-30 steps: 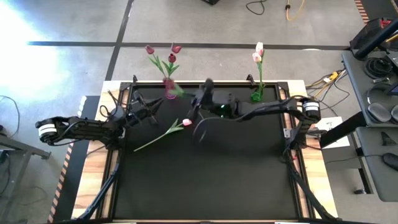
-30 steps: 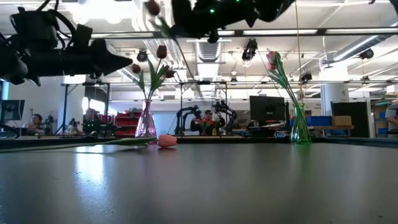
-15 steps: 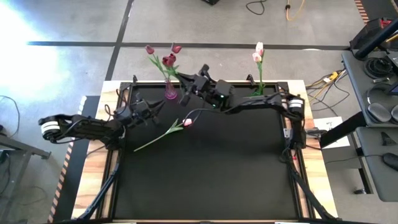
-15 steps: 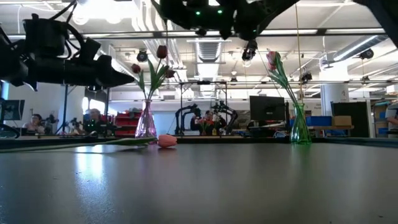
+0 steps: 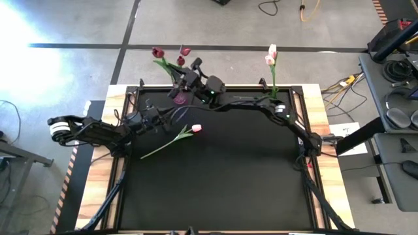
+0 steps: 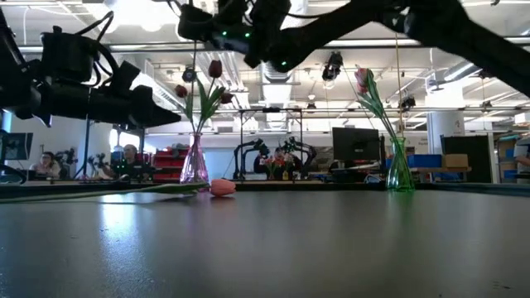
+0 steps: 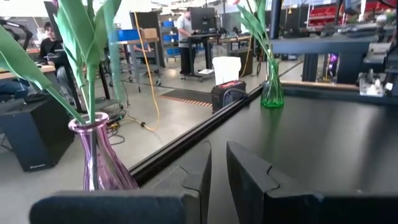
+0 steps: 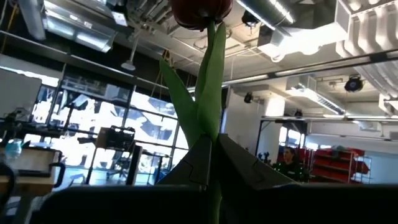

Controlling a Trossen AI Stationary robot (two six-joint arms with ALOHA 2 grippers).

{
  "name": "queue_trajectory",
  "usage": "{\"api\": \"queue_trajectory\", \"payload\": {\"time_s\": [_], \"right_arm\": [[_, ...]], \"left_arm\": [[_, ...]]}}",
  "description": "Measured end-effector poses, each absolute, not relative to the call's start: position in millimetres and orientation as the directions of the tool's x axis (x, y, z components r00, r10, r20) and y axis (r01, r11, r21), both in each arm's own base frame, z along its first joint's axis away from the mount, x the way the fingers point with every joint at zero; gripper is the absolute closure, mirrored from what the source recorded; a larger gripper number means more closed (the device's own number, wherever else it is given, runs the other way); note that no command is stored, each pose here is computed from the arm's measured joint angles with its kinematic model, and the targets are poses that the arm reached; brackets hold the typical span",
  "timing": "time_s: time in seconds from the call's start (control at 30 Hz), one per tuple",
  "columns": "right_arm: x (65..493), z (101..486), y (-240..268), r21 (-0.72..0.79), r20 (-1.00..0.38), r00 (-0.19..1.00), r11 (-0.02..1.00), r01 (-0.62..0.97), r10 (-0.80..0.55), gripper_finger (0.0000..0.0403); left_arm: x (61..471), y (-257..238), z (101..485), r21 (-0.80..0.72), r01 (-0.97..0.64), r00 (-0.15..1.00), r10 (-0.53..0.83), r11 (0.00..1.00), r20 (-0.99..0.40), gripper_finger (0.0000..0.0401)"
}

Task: Sort flowers into vase by color
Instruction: Put the red flower into the purple vase

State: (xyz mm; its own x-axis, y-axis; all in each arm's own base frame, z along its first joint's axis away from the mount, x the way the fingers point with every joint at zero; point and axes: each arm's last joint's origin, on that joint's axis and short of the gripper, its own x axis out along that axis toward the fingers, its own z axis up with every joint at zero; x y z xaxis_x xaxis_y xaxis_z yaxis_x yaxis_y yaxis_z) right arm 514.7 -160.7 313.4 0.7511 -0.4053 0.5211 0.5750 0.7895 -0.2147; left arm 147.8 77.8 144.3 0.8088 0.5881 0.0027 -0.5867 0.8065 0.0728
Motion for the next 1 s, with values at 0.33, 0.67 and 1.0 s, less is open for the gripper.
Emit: {"api": "queue_trajectory", "payload": {"time_s": [0.33, 0.67, 1.0], "right_arm": [[537, 302, -193, -0.221, 0.535, 0.723, 0.753, 0.620, -0.438, 0.0391], [536, 300, -208, -0.209, 0.531, 0.710, 0.740, 0.640, -0.464, 0.0391], [536, 294, -214, -0.177, 0.486, 0.716, 0.746, 0.642, -0.501, 0.0391]], "left_arm": [[150, 79, 142, 0.110, -0.586, 0.808, 0.588, 0.803, 0.018, 0.0364], [150, 79, 144, 0.137, -0.589, 0.807, 0.588, 0.797, 0.051, 0.0364], [151, 79, 144, 0.139, -0.588, 0.808, 0.588, 0.796, 0.052, 0.0364]]}}
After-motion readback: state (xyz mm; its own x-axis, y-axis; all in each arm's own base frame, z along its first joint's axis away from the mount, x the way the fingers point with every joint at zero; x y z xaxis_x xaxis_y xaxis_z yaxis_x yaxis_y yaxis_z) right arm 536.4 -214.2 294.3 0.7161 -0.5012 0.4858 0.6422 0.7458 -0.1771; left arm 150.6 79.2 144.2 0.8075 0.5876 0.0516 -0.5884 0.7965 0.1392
